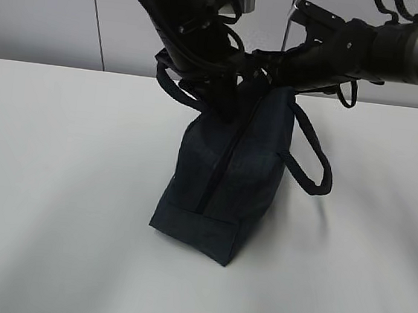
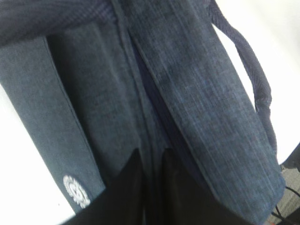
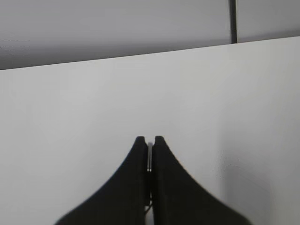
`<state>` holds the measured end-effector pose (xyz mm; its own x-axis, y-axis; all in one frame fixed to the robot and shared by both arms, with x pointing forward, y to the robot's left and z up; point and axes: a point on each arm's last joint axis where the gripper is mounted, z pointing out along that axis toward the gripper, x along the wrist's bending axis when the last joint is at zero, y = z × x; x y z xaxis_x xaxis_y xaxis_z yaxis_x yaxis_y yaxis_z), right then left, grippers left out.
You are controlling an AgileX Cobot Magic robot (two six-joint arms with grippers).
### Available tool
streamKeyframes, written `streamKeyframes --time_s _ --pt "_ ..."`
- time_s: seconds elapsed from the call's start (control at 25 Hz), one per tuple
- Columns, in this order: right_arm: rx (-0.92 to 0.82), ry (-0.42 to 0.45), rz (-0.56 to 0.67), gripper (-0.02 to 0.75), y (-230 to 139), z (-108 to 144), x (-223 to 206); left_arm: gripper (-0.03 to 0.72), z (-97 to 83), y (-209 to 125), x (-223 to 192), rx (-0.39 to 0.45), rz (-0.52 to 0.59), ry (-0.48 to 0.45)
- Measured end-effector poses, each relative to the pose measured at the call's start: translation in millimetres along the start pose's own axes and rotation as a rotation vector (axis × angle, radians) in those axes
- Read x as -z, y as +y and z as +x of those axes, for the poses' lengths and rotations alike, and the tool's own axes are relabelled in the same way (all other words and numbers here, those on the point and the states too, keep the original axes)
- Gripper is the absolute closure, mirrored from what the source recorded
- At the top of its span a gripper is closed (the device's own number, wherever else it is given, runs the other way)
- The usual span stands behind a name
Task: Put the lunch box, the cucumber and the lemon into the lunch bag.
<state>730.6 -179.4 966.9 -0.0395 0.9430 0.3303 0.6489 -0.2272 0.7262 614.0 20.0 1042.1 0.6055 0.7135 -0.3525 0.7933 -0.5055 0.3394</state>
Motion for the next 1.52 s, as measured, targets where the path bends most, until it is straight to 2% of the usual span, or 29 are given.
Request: streamKeyframes --time_s 0.2,0.28,0.44,0.68,0.8,1.24,1.4,1.52 --pt "-0.002 -0.003 0.015 0.738 0.6 -1.0 2.2 0.398 1.3 -1.5 4.5 0.016 0.014 0.002" --pt "-0.002 -0.003 0.021 0.738 0.3 -0.9 2.6 0.359 2.9 0.2 8.4 0.022 0.005 0.005" --pt "-0.003 -0.005 0.024 0.738 0.4 -1.9 2.7 0.34 6.6 8.5 24.2 0.02 -0.049 0.012" --pt "-0.005 -0.004 0.03 0.738 0.1 -1.7 3.1 0.338 8.5 19.2 42.9 0.009 -0.117 0.022" --pt "-0.007 -0.004 0.033 0.738 -0.1 -1.7 3.1 0.338 10.3 25.6 39.5 0.004 -0.133 0.022" --pt "-0.009 -0.004 0.039 0.738 -0.3 -1.5 3.6 0.354 24.7 35.4 -2.1 0.033 -0.097 -0.019" --pt "-0.009 -0.003 0.039 0.738 0.0 -1.3 3.7 0.418 30.6 34.5 -16.4 0.045 -0.073 -0.021" --pt "-0.009 -0.003 0.039 0.738 -0.1 -1.3 3.7 0.563 31.4 34.7 -18.3 0.027 -0.074 -0.019"
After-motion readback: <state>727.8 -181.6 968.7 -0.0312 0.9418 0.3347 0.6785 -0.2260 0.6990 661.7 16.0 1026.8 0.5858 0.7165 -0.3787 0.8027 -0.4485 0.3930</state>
